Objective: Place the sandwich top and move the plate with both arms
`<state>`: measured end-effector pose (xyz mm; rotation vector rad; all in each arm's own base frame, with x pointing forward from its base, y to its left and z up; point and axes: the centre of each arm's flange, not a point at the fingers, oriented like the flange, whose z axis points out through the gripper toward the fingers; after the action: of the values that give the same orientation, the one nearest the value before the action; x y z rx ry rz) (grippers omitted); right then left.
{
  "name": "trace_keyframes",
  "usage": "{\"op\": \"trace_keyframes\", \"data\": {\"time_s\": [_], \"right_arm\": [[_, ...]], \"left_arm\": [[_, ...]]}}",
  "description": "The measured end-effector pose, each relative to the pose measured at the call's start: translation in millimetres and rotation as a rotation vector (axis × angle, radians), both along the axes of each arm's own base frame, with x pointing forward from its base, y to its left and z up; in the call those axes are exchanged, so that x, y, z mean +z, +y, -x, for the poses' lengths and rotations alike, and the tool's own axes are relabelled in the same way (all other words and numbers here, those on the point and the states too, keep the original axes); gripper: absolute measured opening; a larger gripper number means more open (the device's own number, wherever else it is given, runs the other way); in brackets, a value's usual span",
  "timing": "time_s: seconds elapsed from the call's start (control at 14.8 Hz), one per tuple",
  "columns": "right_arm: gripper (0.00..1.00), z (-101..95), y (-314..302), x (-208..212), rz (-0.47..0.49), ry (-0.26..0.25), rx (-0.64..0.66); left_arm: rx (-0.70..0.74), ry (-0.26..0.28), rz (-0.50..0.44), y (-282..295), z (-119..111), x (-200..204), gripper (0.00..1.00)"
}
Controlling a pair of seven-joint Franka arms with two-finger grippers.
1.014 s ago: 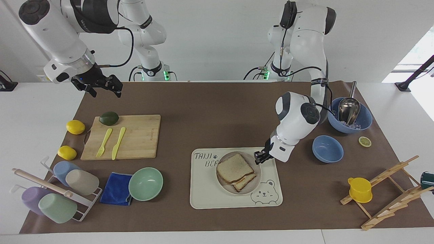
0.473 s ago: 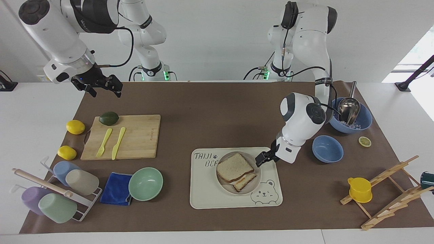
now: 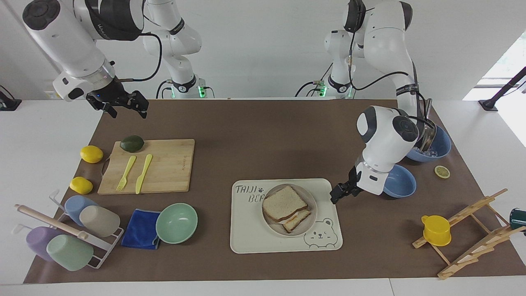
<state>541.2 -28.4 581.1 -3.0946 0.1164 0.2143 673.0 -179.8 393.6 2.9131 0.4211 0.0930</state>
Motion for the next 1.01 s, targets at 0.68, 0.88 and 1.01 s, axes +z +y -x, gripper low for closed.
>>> {"op": "trace_keyframes", "data": {"time_s": [0.68, 0.88, 1.01], "right_arm": [[1.0, 0.0, 0.0, 0.0, 0.0, 0.0, 0.0], [1.0, 0.0, 0.0, 0.0, 0.0, 0.0, 0.0], [1.0, 0.0, 0.0, 0.0, 0.0, 0.0, 0.0]], "left_arm": [[-0.175, 0.107, -0.172, 109.0, 49.7, 121.2, 1.0], [-0.151, 0.133, -0.18, 134.4, 64.2, 143.4, 1.0], [-0.136, 0.14, -0.178, 144.2, 66.3, 144.4, 1.0]]}}
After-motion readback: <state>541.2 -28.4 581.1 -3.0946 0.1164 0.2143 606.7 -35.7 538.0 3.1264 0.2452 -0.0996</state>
